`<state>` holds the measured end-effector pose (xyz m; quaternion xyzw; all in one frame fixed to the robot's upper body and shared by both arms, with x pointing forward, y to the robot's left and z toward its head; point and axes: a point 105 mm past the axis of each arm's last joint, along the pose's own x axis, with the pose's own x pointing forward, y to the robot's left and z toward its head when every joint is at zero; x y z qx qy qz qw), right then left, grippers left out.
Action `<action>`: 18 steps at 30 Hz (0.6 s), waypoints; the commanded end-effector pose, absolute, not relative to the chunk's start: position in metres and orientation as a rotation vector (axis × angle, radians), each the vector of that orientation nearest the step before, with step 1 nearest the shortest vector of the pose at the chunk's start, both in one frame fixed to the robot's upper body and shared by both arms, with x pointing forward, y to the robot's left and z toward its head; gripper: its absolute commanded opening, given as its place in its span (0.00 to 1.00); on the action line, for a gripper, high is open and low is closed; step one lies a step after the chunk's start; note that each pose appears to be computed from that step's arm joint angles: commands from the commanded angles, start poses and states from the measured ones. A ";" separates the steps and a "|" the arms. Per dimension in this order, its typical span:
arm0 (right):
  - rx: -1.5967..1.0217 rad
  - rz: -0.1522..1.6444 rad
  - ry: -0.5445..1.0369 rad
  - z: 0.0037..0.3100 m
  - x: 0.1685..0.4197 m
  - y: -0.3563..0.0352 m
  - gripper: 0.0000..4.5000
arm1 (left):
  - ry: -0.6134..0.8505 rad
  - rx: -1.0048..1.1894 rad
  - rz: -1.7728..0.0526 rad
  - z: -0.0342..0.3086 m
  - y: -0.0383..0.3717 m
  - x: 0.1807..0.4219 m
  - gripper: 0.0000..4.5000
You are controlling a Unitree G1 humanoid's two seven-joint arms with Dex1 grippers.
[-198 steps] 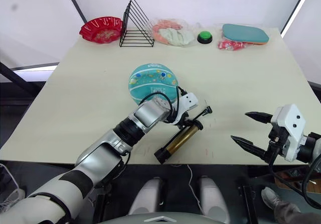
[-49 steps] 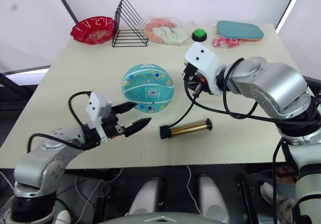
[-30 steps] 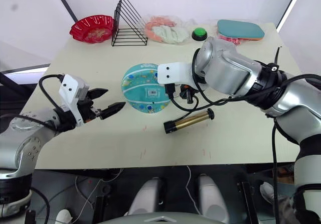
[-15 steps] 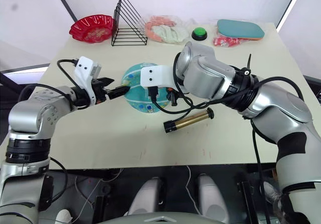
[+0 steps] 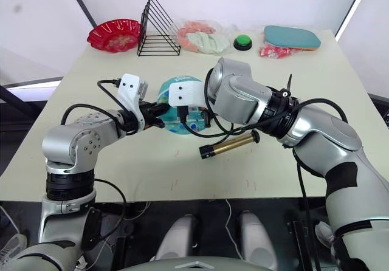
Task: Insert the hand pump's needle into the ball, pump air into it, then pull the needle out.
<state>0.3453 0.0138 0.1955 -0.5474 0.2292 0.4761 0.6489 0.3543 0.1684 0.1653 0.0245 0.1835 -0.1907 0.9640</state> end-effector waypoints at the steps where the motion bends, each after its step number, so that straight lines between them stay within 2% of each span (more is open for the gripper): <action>1: -1.283 1.080 0.496 0.195 0.347 0.017 0.07 | 0.352 0.055 -0.352 0.169 0.169 0.352 0.00; 18: -1.324 1.064 0.542 0.173 0.359 0.018 0.07 | 0.361 0.064 -0.322 0.164 0.179 0.348 0.00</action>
